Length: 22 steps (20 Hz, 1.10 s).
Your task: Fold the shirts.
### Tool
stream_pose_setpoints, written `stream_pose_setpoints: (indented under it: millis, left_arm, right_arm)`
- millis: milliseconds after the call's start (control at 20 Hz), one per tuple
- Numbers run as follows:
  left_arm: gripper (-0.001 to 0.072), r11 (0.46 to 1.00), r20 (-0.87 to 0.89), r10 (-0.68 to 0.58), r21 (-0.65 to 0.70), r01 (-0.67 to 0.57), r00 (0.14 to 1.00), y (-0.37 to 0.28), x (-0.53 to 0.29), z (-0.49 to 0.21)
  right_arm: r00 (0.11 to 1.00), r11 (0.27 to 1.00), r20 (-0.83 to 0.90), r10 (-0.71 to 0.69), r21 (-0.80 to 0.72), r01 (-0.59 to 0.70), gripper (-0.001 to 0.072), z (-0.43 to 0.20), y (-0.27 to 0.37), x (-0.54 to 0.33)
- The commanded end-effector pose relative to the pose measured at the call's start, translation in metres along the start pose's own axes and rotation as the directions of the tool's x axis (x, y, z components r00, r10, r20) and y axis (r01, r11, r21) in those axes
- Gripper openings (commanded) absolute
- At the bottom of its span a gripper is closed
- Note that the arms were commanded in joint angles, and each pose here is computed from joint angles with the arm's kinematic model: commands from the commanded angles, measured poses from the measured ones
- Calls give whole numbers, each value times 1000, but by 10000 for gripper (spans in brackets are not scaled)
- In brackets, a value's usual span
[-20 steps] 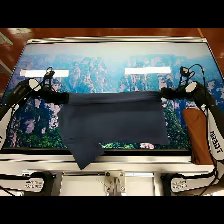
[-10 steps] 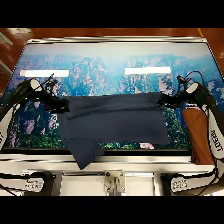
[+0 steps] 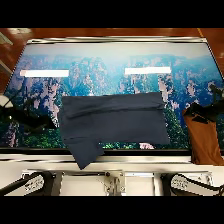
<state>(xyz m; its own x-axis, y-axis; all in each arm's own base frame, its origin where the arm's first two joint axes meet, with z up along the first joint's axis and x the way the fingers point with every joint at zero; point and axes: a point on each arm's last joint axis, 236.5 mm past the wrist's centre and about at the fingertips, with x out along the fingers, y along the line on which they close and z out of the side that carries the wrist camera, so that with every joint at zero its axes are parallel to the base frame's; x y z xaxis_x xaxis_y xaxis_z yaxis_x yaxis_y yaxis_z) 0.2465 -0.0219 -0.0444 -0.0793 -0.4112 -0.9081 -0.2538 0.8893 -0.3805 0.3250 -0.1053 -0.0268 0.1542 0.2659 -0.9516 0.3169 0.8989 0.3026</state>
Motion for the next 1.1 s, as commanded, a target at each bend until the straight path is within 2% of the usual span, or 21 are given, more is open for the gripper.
stream_pose_setpoints:
  millis: [0,200,650,700,800,950,1050]
  left_arm:
    - [663,986,23,-150,-75,151,988,-4,40,-46]
    - [652,963,51,-213,-157,219,976,-11,73,-51]
    - [640,967,75,-208,-131,217,975,-32,111,-31]
    - [577,969,46,-211,-124,216,976,-34,118,-36]
    - [388,973,-10,-203,-114,201,979,-36,129,-45]
    - [62,973,-28,-206,-109,202,978,-37,130,-49]
    - [45,971,-33,-218,-104,213,975,-39,126,-51]
  right_arm:
    - [987,983,-21,158,102,-155,586,-23,2,-3]
    - [985,978,-17,172,122,-169,586,-26,3,6]
    - [988,981,12,151,120,-151,586,-19,-2,7]
    - [988,981,7,153,121,-152,586,-20,-2,7]
    - [988,980,-10,156,123,-153,586,-24,-1,7]
    - [985,983,-99,142,135,-128,587,-48,-6,14]
    - [964,976,-187,188,142,-163,640,-77,1,27]
